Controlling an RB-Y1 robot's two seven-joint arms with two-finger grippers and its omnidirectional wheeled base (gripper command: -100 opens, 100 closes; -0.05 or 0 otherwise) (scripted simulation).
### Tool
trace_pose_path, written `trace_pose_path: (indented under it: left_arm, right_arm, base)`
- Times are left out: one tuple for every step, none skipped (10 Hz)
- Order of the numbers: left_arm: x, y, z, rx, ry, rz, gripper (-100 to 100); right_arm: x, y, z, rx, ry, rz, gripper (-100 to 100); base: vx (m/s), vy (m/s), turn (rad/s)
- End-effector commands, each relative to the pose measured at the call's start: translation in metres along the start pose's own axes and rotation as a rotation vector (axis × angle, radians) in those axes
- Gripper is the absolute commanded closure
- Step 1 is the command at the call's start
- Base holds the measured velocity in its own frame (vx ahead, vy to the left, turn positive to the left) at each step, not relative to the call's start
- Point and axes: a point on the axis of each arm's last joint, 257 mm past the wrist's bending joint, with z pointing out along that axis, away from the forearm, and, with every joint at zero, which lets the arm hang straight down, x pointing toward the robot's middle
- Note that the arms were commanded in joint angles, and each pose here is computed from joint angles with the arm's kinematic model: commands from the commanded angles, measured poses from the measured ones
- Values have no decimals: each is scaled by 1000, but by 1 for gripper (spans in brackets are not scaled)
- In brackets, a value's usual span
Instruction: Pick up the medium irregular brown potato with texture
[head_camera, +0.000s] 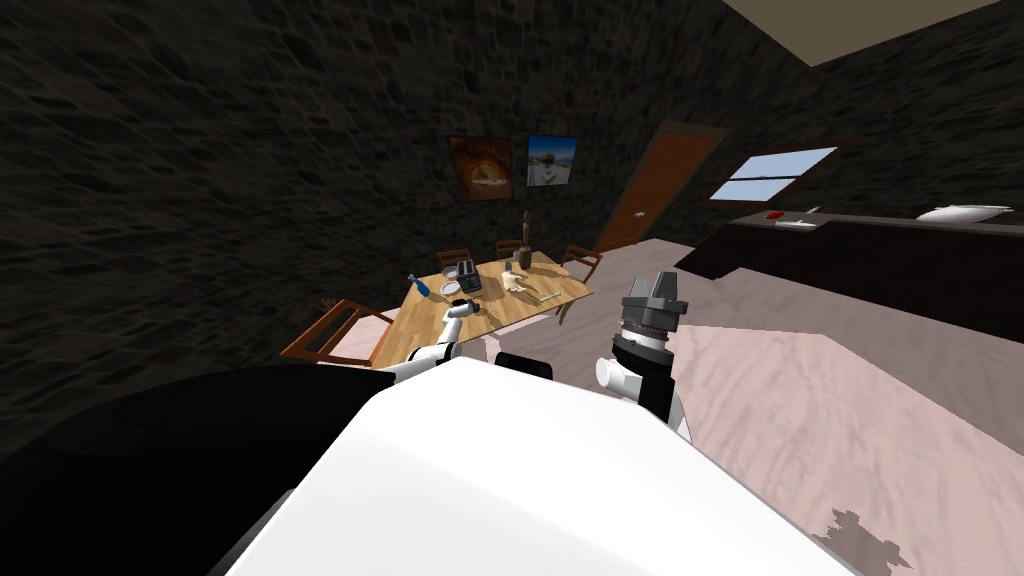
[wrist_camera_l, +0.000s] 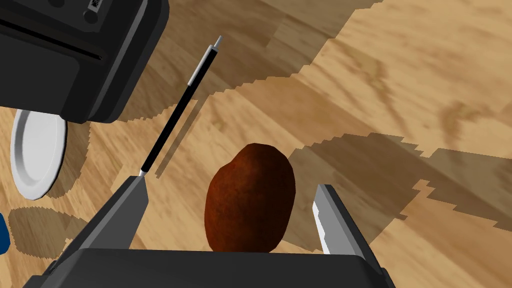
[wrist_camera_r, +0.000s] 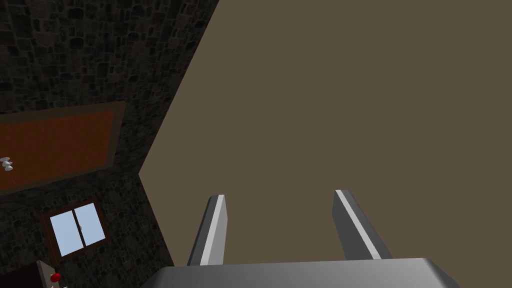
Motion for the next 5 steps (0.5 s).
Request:
trace_pose_path:
  left_arm:
    - [1, 4, 5, -10, -2, 2, -100]
    - [-7, 12, 7, -27, -17, 0, -100]
    - [26, 13, 10, -25, 35, 25, -100]
    - [26, 13, 10, -25, 35, 25, -100]
    - [18, 21, 12, -40, 20, 23, -100]
  right_arm:
    - [0, 0, 0, 0, 0, 0, 0]
    - [0, 0, 0, 0, 0, 0, 0]
    - [0, 0, 0, 0, 0, 0, 0]
    - [0, 0, 0, 0, 0, 0, 0]
    - [0, 0, 0, 0, 0, 0, 0]
  base:
    - [12, -5, -23]
    - [3, 0, -21]
    - [19, 2, 257]
    - [25, -8, 111]
    - [12, -5, -35]
